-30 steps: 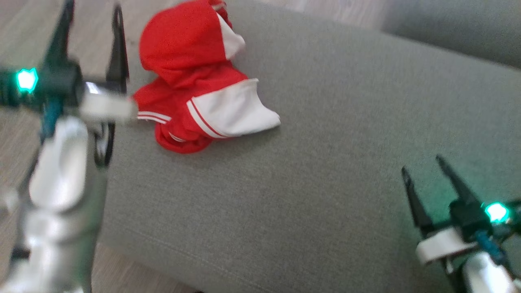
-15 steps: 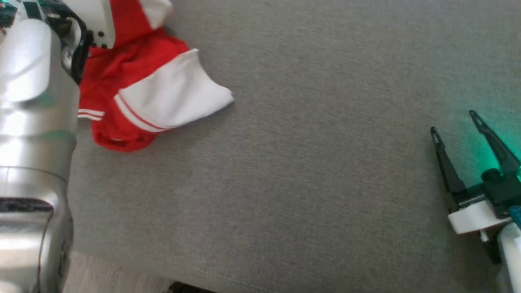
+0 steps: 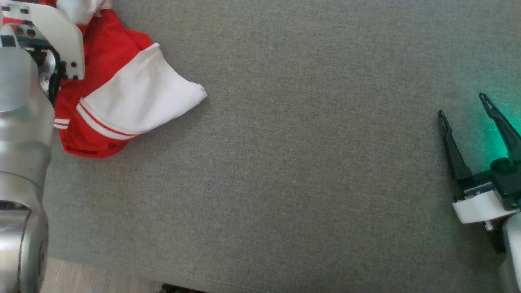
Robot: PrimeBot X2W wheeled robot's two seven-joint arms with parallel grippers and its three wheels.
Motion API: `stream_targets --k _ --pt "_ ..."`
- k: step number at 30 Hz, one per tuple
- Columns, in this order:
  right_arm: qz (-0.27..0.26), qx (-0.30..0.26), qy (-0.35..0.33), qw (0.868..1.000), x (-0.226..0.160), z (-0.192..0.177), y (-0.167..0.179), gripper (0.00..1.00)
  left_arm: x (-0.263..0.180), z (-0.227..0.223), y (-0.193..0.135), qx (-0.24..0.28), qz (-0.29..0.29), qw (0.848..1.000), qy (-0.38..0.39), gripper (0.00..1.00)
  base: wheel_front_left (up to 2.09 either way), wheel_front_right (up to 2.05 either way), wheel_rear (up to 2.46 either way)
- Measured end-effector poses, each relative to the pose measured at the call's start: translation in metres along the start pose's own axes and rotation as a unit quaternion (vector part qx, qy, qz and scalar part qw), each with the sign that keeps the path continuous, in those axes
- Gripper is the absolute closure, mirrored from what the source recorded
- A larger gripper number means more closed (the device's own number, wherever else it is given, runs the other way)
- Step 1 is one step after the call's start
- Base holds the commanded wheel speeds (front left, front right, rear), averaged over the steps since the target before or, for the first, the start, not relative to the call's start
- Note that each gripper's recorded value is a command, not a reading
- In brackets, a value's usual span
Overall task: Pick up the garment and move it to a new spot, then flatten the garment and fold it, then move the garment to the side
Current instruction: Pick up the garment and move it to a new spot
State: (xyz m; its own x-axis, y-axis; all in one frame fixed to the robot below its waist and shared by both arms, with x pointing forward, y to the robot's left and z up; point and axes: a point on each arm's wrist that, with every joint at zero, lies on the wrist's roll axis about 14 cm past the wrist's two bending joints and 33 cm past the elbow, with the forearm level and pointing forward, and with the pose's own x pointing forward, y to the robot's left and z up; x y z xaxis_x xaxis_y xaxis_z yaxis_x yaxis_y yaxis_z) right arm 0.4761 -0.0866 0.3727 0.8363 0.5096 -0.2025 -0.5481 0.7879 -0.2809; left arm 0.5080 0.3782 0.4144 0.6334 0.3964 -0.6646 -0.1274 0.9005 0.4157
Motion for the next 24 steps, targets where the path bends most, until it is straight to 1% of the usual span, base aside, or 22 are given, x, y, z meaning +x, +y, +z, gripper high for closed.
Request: stream_targets --k 2,5,8,12,15,17,19,21,24 --pt "0.000 0.002 -0.003 1.000 0.000 0.004 0.002 0.00 -0.006 0.015 0.006 0.003 0.004 0.999 -0.041 1.00 0.00 0.00 0.00" --pt "0.003 0.011 -0.014 1.000 0.000 0.017 0.011 0.00 -0.019 0.038 0.017 0.021 0.006 0.996 -0.092 1.00 0.00 0.00 0.00" --pt "-0.001 0.022 -0.034 0.999 -0.001 0.038 0.018 0.00 -0.040 0.075 0.029 0.043 0.011 0.987 -0.157 1.00 0.00 0.00 0.00" --pt "-0.015 0.032 -0.059 0.998 -0.013 0.066 0.022 0.00 -0.082 0.134 0.038 0.061 0.011 0.965 -0.256 1.00 0.00 0.00 0.00" --pt "-0.036 0.037 -0.075 0.996 -0.027 0.086 0.017 0.00 -0.119 0.175 0.032 0.084 0.006 0.943 -0.323 1.00 0.00 0.00 0.00" --pt "-0.053 0.038 -0.081 0.995 -0.040 0.094 0.014 0.00 -0.142 0.196 0.022 0.096 -0.004 0.928 -0.360 1.00 0.00 0.00 0.00" --pt "-0.072 0.046 -0.078 0.993 -0.058 0.096 0.010 0.00 -0.163 0.214 0.000 0.110 -0.024 0.914 -0.390 1.00 0.00 0.00 0.00" --pt "-0.093 0.053 -0.073 0.992 -0.076 0.094 0.006 0.00 -0.184 0.232 -0.028 0.120 -0.053 0.898 -0.421 1.00 0.00 0.00 0.00" --pt "-0.128 0.059 -0.074 0.987 -0.104 0.097 -0.003 0.00 -0.223 0.256 -0.085 0.129 -0.114 0.866 -0.469 1.00 0.00 0.00 0.00"
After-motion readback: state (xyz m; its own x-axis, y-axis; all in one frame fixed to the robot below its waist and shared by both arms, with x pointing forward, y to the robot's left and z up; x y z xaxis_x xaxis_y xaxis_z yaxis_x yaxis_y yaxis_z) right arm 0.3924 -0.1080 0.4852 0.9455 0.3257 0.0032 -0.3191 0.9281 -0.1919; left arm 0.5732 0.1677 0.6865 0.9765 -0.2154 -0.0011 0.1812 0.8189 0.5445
